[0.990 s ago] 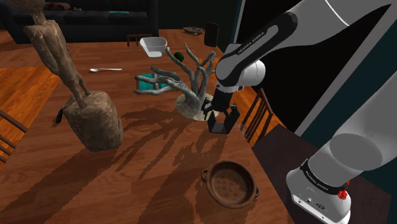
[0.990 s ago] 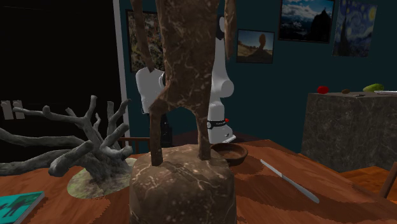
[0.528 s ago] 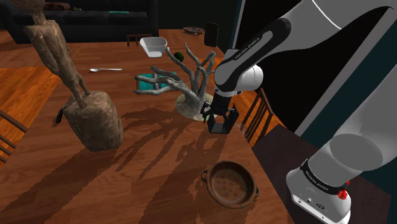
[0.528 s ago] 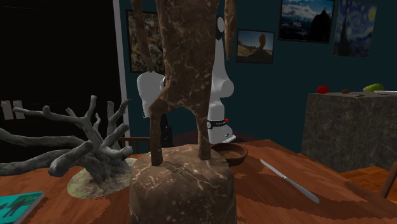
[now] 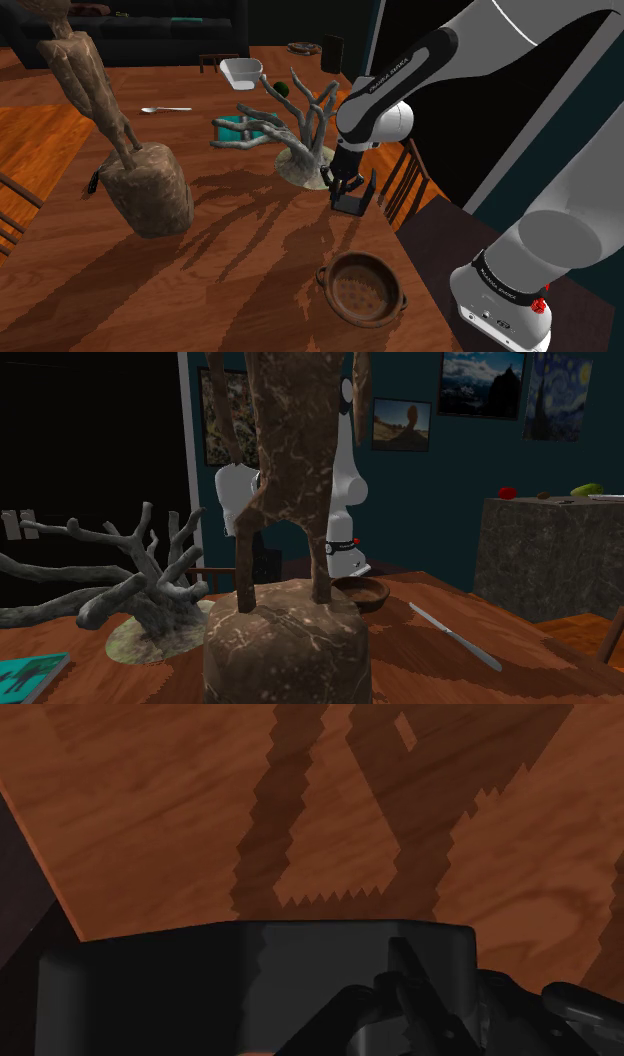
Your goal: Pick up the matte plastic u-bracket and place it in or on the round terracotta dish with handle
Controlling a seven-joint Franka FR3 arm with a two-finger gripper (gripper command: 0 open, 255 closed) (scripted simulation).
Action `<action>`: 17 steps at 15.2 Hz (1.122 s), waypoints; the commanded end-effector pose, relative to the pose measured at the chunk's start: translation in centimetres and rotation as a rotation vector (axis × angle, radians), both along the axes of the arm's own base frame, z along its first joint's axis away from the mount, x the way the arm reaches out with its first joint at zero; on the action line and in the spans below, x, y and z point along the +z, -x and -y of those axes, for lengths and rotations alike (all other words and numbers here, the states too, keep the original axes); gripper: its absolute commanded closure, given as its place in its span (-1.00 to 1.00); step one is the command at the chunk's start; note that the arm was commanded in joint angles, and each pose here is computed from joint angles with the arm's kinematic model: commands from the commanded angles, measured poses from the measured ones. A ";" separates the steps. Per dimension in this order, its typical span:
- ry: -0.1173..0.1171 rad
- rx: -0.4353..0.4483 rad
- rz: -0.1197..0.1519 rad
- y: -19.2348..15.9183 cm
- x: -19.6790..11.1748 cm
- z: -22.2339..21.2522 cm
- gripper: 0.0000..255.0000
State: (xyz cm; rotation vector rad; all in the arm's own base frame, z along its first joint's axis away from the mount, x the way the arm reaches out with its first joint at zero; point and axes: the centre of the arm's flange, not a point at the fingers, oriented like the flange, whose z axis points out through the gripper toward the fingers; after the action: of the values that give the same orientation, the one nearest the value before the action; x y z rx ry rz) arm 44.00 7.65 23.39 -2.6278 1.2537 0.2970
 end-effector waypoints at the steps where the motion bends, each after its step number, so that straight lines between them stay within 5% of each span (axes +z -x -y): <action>1: 0.000 0.000 -0.006 0.2 -0.2 0.0 1.00; 5: 0.000 0.000 -0.006 0.1 -0.2 0.0 1.00; 17: 0.000 0.000 -0.006 0.1 6.1 0.0 1.00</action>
State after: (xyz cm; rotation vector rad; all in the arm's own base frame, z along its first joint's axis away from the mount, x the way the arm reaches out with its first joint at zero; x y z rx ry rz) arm 43.91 7.62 28.92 -2.6291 1.2555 0.3048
